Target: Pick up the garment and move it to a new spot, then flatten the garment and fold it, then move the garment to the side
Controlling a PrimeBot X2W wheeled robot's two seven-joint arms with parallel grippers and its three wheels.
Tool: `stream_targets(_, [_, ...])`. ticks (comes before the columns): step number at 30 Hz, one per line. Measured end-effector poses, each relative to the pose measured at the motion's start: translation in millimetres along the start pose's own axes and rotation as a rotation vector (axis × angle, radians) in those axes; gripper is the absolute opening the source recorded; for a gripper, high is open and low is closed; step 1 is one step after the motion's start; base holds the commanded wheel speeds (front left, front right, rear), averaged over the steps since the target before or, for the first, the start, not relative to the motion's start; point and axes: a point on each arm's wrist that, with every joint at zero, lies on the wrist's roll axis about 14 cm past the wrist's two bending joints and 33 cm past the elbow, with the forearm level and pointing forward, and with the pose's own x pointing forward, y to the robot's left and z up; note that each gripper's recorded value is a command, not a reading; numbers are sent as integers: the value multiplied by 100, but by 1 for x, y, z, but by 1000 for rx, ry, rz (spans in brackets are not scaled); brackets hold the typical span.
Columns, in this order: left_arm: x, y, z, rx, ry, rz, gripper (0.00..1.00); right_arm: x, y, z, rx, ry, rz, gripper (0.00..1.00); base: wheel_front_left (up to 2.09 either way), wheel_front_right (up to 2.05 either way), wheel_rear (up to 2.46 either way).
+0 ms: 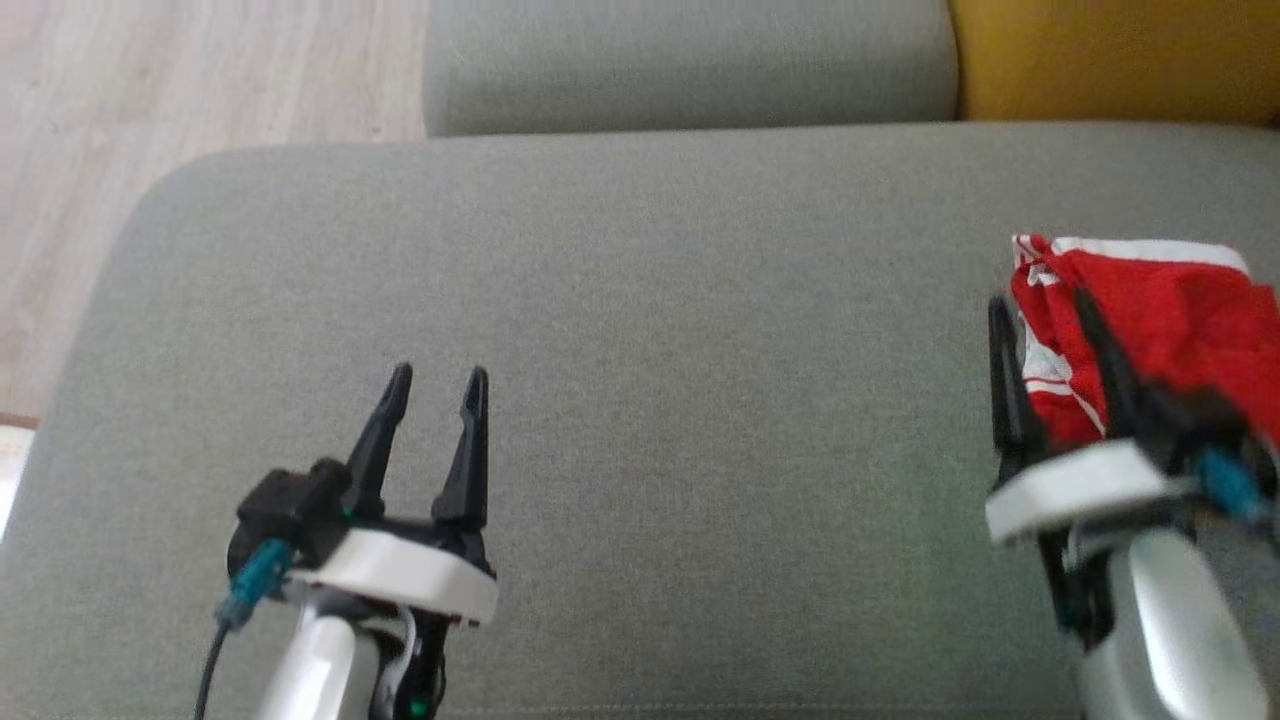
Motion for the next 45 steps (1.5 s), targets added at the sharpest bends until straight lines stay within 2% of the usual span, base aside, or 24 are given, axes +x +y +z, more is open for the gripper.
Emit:
stream_targets(5, [-19, 4, -5, -1, 19, 31, 100, -35, 2, -14, 45, -19, -36, 100, 0, 0, 0])
stream_targets(13, [-33, 9, -14, 10, 48, 63, 100, -60, 15, -35, 122, 16, -21, 100, 0, 0, 0])
stream_targets(28, [-30, 9, -5, 80, 21, 72, 100, -63, 19, -35, 145, 12, -16, 100, 0, 0, 0])
stream_targets(38, [-31, 12, -10, 81, 39, 77, 100, -65, 16, -35, 148, 11, -25, 100, 0, 0, 0])
stream_targets(45, [-28, 13, 3, 83, -4, 77, 100, -66, 14, -32, 153, 1, -31, 100, 0, 0, 0])
